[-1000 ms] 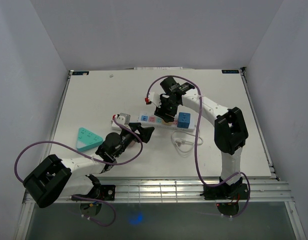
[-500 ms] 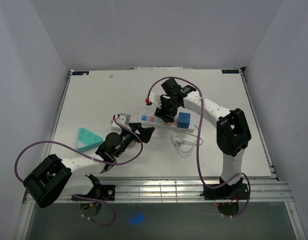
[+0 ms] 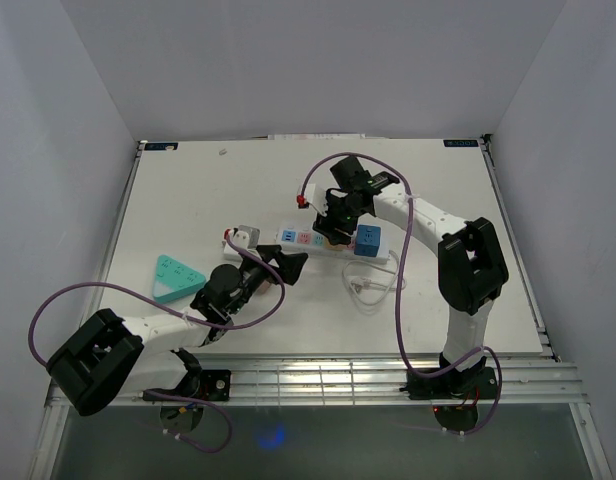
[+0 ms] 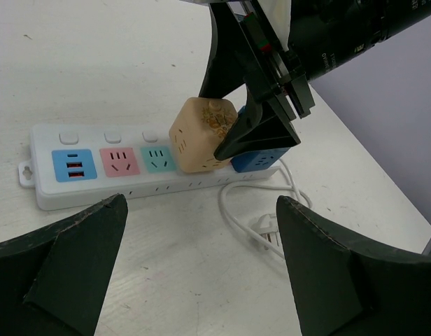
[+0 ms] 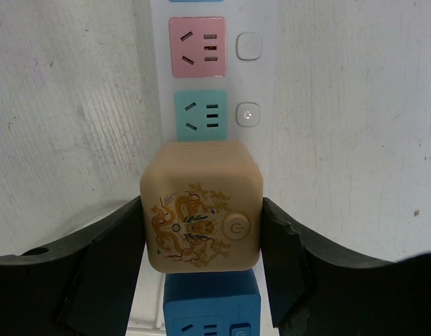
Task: Insert the plug
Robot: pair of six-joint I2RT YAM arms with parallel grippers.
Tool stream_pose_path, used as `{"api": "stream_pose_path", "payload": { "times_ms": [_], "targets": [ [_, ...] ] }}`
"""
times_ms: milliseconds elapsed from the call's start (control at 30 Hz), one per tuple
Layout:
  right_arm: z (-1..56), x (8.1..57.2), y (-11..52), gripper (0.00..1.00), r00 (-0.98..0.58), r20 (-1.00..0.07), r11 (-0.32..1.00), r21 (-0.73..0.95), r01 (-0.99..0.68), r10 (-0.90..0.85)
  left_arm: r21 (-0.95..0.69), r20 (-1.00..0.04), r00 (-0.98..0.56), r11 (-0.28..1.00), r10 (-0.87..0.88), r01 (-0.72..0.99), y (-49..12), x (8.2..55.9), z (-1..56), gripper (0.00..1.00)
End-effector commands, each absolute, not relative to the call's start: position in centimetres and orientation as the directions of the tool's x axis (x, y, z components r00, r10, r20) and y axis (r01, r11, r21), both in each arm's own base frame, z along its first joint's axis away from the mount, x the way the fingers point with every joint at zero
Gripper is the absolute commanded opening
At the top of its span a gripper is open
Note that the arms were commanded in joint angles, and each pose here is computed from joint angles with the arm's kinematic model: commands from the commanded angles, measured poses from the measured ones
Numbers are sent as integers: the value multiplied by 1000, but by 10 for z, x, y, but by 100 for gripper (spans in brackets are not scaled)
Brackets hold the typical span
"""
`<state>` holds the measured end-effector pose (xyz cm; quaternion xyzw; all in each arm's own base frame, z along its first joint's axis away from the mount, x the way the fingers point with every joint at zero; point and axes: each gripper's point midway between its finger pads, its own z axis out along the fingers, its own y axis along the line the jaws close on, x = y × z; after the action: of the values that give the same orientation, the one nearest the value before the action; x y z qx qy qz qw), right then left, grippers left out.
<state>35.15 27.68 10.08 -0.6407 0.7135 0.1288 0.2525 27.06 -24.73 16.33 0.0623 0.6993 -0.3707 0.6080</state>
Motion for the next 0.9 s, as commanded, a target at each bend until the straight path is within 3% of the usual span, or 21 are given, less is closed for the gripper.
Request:
{"api": "stream_pose_path", "payload": {
  "times_ms": [0, 867],
  "targets": [
    [78, 350, 263, 8, -76, -483, 148, -114, -982, -873, -456, -889, -244, 714, -387, 532, -243, 272, 169, 98],
    [55, 346, 246, 8, -116, -448, 186, -115, -976, -887, -469, -883, -257, 704, -394, 534, -242, 274, 168, 98]
  ]
}}
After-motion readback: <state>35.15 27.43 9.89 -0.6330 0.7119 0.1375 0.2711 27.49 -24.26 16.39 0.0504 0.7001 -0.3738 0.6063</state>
